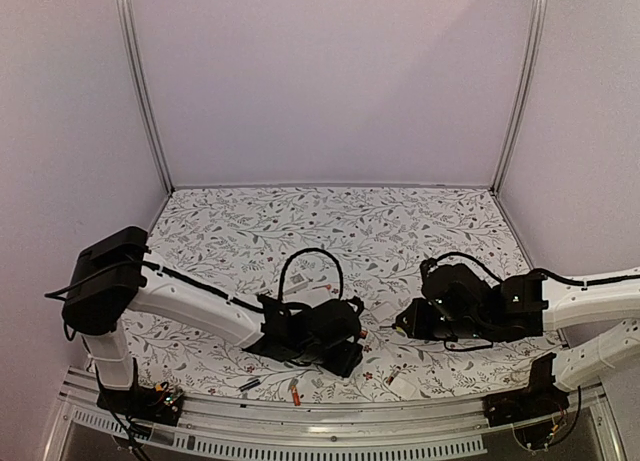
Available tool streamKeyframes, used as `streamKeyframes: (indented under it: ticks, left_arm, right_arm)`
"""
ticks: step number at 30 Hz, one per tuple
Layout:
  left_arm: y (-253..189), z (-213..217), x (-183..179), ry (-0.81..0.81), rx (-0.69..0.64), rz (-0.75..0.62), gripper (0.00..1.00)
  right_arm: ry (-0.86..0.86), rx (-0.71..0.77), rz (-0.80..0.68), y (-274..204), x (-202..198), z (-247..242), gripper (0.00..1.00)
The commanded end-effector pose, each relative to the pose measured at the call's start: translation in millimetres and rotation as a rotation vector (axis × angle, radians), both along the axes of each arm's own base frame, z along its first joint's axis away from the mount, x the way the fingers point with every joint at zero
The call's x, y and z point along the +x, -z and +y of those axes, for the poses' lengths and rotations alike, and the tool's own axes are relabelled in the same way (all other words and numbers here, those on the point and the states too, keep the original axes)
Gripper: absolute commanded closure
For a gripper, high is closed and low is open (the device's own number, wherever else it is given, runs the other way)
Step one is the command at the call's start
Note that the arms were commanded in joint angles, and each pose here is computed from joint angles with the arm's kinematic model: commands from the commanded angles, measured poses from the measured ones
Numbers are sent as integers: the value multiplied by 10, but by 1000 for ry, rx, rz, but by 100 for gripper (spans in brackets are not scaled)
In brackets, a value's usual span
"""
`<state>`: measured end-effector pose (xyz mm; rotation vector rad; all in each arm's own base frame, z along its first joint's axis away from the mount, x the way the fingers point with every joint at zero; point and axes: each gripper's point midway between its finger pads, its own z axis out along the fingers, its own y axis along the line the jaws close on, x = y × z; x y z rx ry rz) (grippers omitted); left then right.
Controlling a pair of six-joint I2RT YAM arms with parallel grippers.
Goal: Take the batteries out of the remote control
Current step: Hold the remote control without the battery cover at the center of the board.
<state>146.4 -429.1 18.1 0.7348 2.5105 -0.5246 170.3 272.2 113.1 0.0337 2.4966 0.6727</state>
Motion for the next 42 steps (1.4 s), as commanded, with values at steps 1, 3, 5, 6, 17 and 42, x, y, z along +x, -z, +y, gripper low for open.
streamKeyframes:
  ticks: [1, 3, 5, 6, 17, 42]
  left_arm:
    - [416, 387, -41, 70, 199, 46, 41]
    - [443, 437, -23, 101, 217, 48, 45]
    - [432, 463, 2, 143, 229, 38, 48]
    - [410, 466, 21, 167, 232, 29, 49]
    - [288, 372, -54, 625, 188, 16, 47]
    - [571, 573, 148, 465, 376, -18, 11]
  right_arm:
    - [21, -5, -22, -95, 56, 10, 100]
    - [36, -12, -30, -115, 70, -31, 100]
    - [54, -11, -38, -133, 84, -70, 100]
    - [59, -3, -42, -156, 84, -83, 100]
    - [-16, -5, -11, -117, -86, -197, 100]
    - [35, -72, 66, 70, -116, -253, 100]
